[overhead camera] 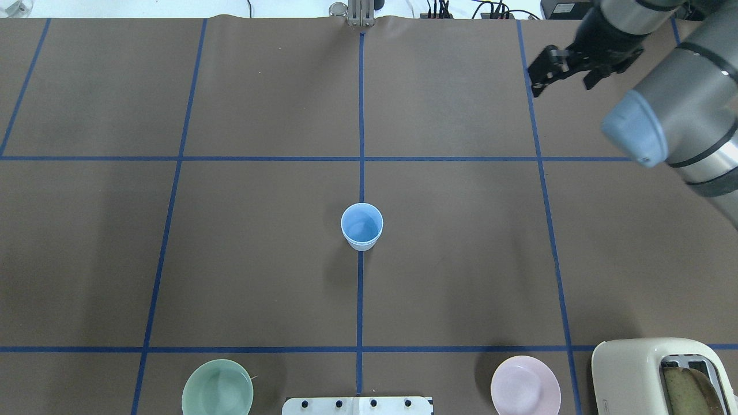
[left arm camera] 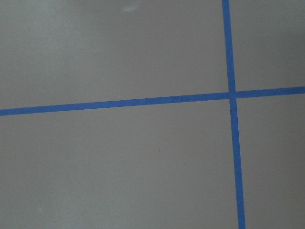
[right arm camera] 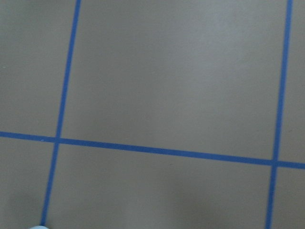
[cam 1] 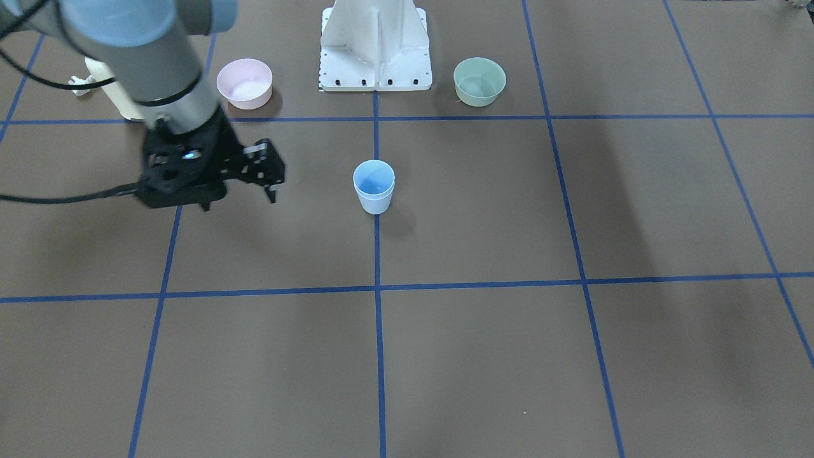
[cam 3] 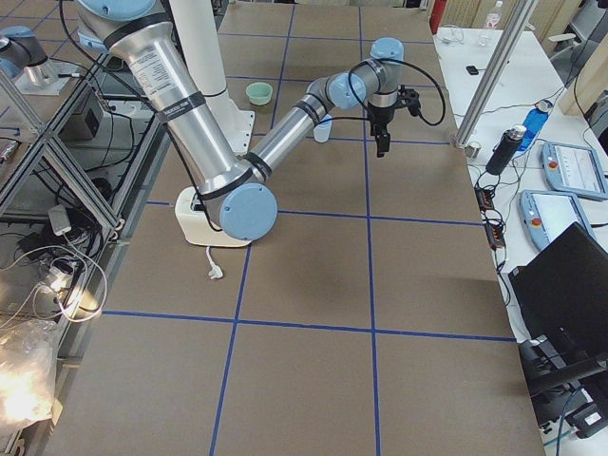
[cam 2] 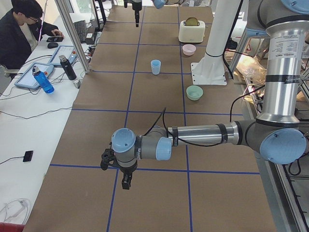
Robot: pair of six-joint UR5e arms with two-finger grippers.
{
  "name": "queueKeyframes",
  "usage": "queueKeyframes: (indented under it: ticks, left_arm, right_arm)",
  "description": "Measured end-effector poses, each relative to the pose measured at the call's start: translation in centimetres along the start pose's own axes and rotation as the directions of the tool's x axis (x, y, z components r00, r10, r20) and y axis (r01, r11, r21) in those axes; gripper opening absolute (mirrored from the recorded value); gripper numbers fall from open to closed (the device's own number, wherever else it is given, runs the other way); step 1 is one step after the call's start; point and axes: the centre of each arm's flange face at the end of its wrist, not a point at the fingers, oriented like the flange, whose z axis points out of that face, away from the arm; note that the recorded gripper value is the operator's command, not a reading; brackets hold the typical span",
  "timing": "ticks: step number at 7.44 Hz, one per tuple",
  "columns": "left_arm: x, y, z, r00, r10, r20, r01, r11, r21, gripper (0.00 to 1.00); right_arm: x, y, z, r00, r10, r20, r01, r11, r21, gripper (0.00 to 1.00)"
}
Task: Stack blue cups with both arms
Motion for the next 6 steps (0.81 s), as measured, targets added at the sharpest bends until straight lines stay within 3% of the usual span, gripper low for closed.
queueKeyframes:
  ticks: [2, 4, 6]
  left_arm:
    - [0.3, -0.3, -0.3, 1.000, 0.005, -0.001, -0.005, 1.000, 0.006, 0.99]
    - [0.1, -0.1, -0.1, 1.000, 0.005, 0.000, -0.005, 1.000, 0.003, 0.99]
    - [0.3, -0.1, -0.3, 1.000, 0.014, 0.000, -0.014, 1.000, 0.006, 0.99]
  right_arm:
    - [11.8, 3.1, 1.3, 0.996, -0.076, -0.051, 0.073, 0.996, -0.055, 1.00]
    - [22.0, 8.4, 2.3, 0.995, -0.031, -0.094, 0.021, 0.994, -0.108, 1.00]
    - [28.2, 13.2, 3.3, 0.991, 0.025, -0.129, -0.045, 0.987, -0.152, 1.00]
